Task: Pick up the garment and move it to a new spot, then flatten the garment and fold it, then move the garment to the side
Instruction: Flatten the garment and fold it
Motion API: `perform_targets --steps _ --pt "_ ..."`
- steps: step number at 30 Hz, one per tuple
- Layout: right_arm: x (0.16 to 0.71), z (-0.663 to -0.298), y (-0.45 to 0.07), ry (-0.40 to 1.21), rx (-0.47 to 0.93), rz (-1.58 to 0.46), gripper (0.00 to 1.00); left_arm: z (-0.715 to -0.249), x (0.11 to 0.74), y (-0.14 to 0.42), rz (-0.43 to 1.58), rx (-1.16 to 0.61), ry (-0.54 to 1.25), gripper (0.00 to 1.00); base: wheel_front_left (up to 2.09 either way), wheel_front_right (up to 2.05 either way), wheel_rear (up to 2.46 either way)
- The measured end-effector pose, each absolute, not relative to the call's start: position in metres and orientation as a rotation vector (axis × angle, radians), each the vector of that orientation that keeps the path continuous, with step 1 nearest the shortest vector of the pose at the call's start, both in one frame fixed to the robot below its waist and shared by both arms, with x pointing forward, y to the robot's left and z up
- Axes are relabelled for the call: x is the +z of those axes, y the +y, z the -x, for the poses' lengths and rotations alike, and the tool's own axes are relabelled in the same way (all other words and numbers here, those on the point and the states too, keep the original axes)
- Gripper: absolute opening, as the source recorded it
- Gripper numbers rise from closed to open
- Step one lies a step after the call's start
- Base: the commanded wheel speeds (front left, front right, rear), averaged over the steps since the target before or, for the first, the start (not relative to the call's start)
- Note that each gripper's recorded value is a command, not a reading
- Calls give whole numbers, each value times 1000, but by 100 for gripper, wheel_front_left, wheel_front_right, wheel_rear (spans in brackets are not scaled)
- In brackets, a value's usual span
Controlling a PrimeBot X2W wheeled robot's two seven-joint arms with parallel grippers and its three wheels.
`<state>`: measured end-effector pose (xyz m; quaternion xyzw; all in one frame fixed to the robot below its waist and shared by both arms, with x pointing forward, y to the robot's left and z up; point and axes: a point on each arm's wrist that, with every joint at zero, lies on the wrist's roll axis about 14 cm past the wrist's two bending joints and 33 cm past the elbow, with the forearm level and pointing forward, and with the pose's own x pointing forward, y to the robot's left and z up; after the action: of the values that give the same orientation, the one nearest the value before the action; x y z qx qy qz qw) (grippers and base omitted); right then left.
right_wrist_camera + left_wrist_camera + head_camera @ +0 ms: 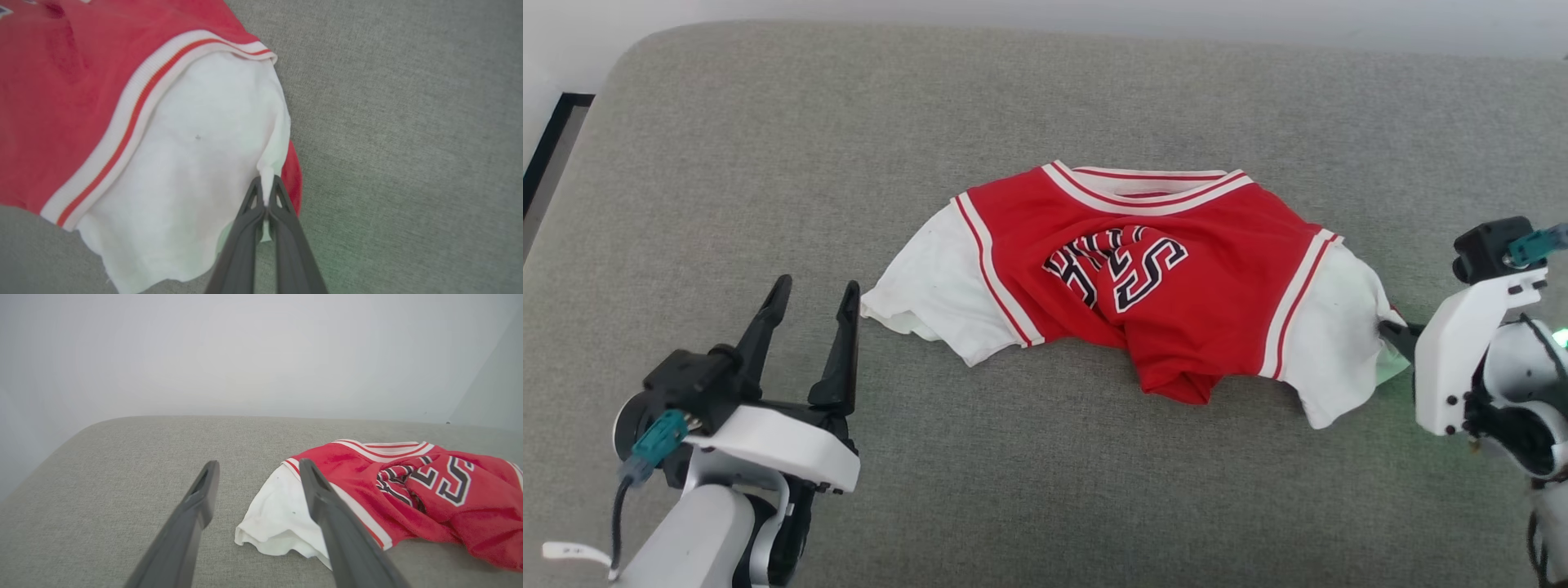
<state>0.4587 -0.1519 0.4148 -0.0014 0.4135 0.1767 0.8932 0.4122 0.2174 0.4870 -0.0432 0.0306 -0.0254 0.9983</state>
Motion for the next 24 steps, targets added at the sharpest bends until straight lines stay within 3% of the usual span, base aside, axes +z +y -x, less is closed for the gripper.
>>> perform_targets --steps 14,24 --pt "468 -507 -173 738 314 2 0 -399 492 222 134 2 12 100 0 0 0" --pt "482 -561 -203 686 210 29 0 -401 486 219 147 -4 11 100 0 0 0"
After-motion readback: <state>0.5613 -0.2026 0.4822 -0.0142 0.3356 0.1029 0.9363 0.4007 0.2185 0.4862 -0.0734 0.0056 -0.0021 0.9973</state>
